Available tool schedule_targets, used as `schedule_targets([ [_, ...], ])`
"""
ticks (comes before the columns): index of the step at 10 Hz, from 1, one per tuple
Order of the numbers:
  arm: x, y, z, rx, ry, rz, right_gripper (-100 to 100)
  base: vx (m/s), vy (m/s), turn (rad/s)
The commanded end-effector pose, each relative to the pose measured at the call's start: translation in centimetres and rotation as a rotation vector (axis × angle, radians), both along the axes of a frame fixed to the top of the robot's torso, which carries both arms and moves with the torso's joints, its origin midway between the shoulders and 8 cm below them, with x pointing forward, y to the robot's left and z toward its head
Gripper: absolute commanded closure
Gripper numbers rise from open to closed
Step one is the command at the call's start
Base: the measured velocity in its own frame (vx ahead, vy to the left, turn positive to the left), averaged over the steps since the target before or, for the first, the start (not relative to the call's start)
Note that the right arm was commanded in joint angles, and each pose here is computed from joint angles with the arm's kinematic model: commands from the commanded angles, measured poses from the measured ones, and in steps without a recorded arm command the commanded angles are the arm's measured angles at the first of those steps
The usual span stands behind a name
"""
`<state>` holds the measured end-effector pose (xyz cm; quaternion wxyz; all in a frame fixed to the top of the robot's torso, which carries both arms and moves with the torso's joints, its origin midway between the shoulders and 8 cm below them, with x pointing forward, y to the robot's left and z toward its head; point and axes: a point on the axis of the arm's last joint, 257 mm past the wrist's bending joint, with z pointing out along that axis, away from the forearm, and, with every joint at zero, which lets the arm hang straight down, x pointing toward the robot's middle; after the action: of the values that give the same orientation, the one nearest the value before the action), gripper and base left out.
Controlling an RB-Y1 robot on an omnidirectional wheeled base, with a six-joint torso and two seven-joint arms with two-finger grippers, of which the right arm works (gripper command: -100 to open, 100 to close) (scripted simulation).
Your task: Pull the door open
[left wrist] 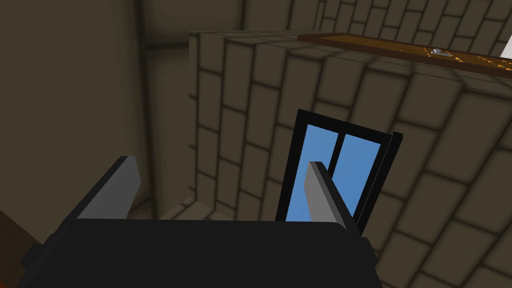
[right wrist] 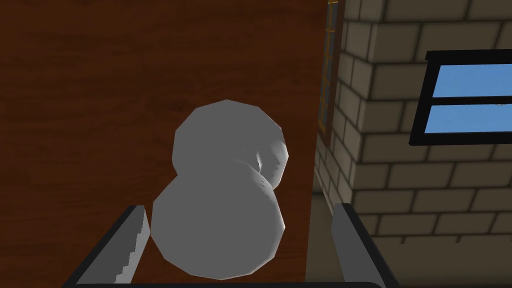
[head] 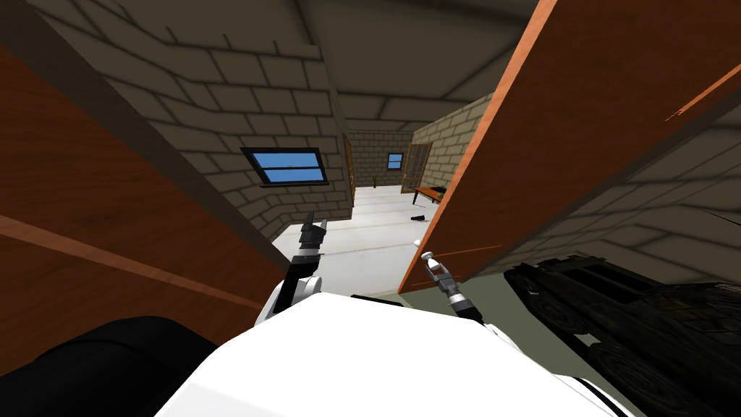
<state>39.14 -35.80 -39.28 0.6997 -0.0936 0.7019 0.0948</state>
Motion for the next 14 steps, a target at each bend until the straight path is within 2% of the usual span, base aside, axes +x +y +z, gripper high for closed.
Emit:
schedule_targets([
  [1,-0.32,-0.7,0.04,-0.001,-0.001,-0.012,-100,0.045,0.004,0.068],
  [2,-0.05,-0.39,-0.05,-0.001,0.002,-0.008,-100,0.024,0.0,0.019],
  [3,-0.05,-0.39,-0.05,-0.001,0.002,-0.008,100,0.001,-0.003,-0.023],
  [8,-0.05,-0.39,-0.05,-0.001,0.002,-0.008,100,-0.002,-0.002,0.001],
  [14,0.52,-0.81,0.25,0.124,0.021,-0.037,100,-0.056,-0.032,0.079],
])
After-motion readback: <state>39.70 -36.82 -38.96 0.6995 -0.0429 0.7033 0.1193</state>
